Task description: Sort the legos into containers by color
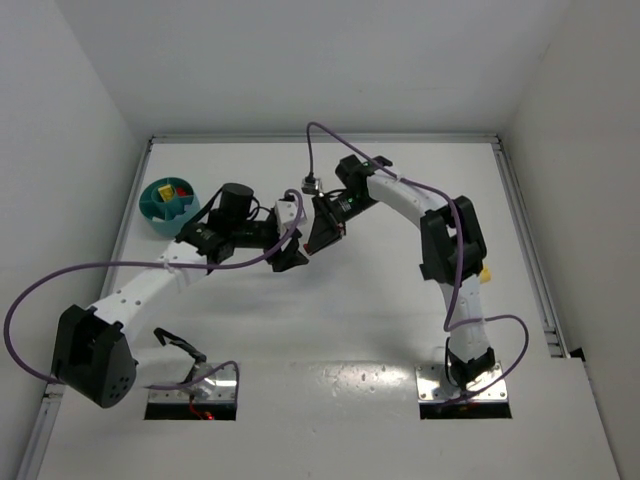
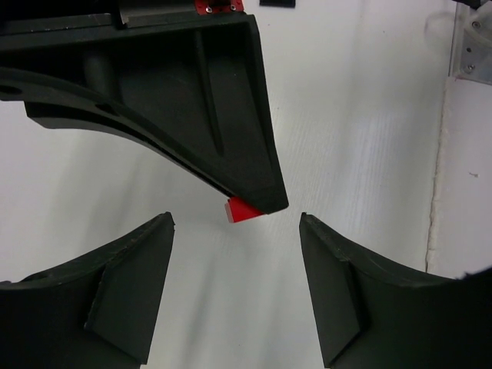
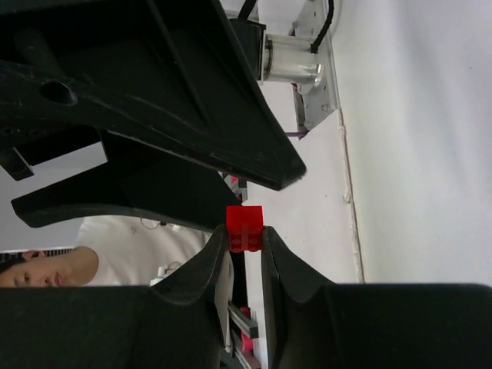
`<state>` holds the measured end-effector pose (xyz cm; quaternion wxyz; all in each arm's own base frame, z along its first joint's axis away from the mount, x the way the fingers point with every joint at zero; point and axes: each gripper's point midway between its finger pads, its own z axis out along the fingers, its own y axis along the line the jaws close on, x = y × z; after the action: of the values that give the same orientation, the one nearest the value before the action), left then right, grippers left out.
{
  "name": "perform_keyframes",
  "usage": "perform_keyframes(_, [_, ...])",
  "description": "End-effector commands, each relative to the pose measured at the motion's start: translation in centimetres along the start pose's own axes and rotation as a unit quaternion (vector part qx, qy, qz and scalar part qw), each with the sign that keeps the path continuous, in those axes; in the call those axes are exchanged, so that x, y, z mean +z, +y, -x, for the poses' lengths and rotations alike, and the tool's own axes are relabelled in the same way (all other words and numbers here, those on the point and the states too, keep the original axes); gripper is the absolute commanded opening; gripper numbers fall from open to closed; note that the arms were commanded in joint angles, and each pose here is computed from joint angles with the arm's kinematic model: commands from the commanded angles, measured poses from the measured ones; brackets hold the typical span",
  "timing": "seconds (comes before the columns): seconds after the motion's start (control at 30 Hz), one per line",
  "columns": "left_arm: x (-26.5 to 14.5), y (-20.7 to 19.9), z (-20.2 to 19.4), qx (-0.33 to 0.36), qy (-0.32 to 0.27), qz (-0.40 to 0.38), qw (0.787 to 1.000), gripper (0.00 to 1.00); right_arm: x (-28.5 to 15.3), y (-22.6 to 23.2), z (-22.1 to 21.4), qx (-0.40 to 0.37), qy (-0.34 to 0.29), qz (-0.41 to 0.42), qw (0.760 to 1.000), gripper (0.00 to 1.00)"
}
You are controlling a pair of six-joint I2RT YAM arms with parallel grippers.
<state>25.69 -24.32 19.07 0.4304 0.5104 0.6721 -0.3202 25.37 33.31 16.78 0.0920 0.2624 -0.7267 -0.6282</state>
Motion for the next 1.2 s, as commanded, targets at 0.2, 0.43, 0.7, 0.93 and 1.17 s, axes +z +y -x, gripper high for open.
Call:
perform_keyframes(0.2, [0.9, 0.1, 1.6, 0.014, -0.018, -0.002, 1.0, 0.65, 0.5, 1.9, 0.9, -0.039, -0.001, 0.019, 0.999, 0.12])
perform_keyframes(0.43, [0.7, 0.3, 2.4, 0.016, -0.024, 0.0, 1.0, 0.5, 0.5, 1.7, 0.7, -0.034, -0.001, 0.014, 0.999, 0.12])
perform_keyframes(0.7, [0.9, 0.3, 2.2, 0.008, -0.021, -0.001, 1.0, 0.34, 0.6, 1.5, 0.5, -0.028, -0.001, 0.014, 0.999, 0.12])
perform_keyframes(0.93, [0.8, 0.4, 2.5, 0.002, -0.024, 0.0, 1.0, 0.43, 0.8, 0.6, 0.5, -0.018, 0.0, 0.014, 1.0, 0.12])
perform_keyframes(1.17, [0.7, 0.7, 3.3, 0.004, -0.029, 0.007, 1.0, 0.55, 0.8, 0.4, 0.5, -0.018, 0.0, 0.01, 1.0, 0.12])
